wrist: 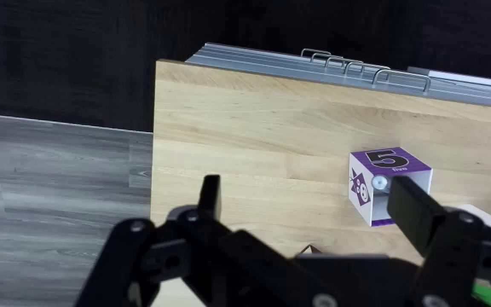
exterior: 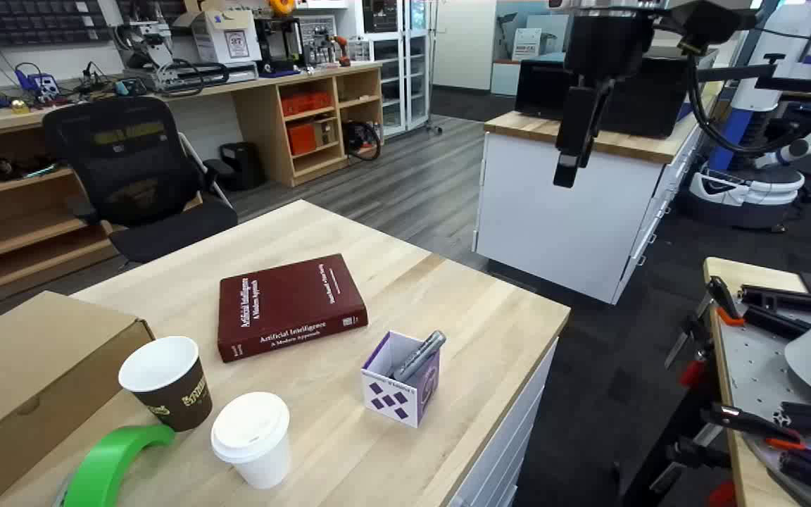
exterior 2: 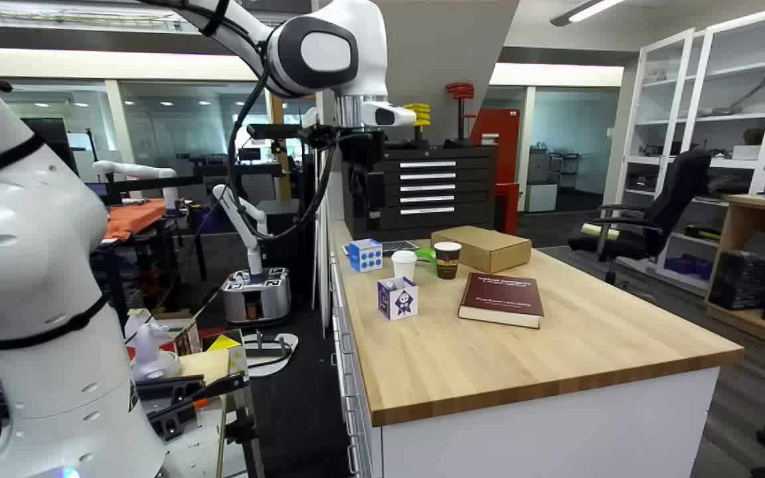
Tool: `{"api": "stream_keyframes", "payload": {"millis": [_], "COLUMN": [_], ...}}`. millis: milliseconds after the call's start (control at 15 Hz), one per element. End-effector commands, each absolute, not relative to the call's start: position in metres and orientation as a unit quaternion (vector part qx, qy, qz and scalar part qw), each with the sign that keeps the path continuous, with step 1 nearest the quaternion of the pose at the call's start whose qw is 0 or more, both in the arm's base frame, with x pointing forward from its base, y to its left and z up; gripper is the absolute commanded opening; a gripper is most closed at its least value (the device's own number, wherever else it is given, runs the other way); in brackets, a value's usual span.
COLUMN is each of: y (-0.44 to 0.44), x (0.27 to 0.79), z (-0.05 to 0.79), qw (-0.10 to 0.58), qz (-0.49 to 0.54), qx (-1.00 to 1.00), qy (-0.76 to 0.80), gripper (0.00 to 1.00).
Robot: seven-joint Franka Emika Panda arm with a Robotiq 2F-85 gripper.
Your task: Move the marker slightly to the right
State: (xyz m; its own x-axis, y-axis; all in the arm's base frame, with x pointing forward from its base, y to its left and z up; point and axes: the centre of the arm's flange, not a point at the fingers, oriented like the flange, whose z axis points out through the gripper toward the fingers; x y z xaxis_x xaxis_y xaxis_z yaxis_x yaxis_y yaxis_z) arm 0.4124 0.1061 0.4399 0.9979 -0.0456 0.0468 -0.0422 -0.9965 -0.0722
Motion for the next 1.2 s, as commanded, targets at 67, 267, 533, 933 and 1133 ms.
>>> {"api": "stream_keyframes", "payload": {"millis": [67, 267, 533, 933, 1133], "y": [0.106, 0.106, 0.106, 0.126, 0.149], "x": [0.412, 0.412, 0.412, 0.430, 0.446], "z": [0.440, 0.440, 0.440, 0.437, 0.432], "qw": [0.036, 0.036, 0.036, 0.025, 0.012], "qz": [-0.024, -0.024, -0.024, -0.025, -0.021], "qx": [-0.999, -0.999, -0.999, -0.999, -0.999], "qy": [0.022, 0.022, 0.022, 0.000, -0.023], "gripper": [1.00, 1.00, 1.00, 1.00, 1.00]}}
